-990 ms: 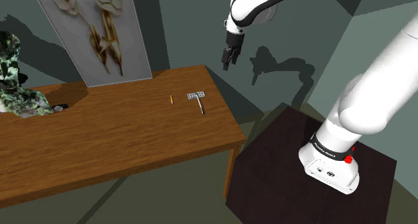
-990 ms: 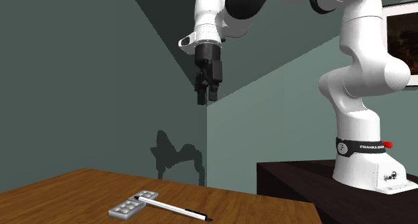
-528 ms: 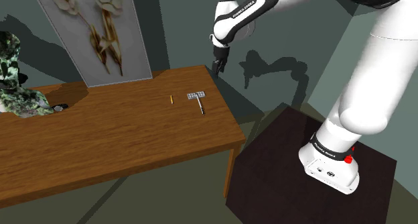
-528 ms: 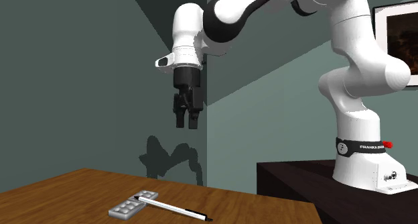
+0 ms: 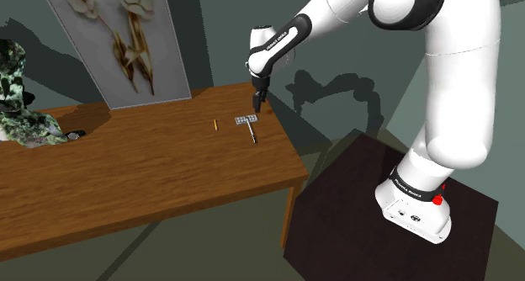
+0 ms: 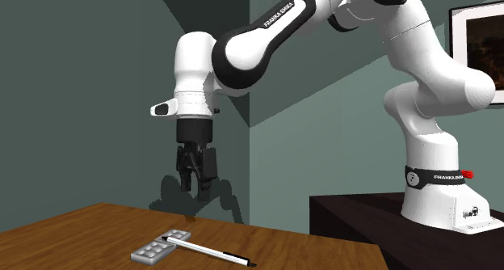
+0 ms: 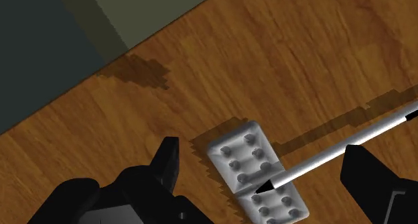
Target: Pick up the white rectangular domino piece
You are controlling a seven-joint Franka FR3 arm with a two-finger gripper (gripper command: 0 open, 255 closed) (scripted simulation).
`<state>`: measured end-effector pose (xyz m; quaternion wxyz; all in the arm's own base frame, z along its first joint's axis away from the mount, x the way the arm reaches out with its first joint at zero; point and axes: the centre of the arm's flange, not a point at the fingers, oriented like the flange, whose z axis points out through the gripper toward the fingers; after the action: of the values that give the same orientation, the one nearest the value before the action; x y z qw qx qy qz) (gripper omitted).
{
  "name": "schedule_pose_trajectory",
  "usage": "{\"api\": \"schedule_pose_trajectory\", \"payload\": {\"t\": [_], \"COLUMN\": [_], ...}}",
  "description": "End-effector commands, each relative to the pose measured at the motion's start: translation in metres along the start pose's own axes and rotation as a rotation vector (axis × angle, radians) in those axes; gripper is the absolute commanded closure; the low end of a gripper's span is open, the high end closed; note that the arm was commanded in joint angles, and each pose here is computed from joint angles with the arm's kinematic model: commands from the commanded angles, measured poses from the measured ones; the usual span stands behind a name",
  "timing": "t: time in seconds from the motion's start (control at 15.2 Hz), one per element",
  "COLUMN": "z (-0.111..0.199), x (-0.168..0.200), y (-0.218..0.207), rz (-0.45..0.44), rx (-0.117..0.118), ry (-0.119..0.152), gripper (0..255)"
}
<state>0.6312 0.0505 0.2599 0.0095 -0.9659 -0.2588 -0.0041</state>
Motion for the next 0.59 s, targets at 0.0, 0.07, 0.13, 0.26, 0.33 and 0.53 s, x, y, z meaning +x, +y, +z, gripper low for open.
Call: {"api": "schedule_pose_trajectory", "payload": {"t": [0.0, 0.07, 0.13, 0.26, 0.33, 0.53], "z": [0.022, 0.032, 0.035, 0.045, 0.05, 0.066], "x": [0.016, 0.024, 0.026, 0.026, 0.026, 0.026], "y": [0.002, 0.002, 0.002, 0.003, 0.003, 0.003], "rz": [-0.038, -0.057, -0.061, -0.061, -0.061, -0.061], "rx": [-0.007, -0.011, -0.011, -0.011, -0.011, -0.011], "ry": [-0.008, -0.012, -0.013, -0.013, -0.013, -0.013], "gripper": [0, 0, 0, 0, 0, 0]}}
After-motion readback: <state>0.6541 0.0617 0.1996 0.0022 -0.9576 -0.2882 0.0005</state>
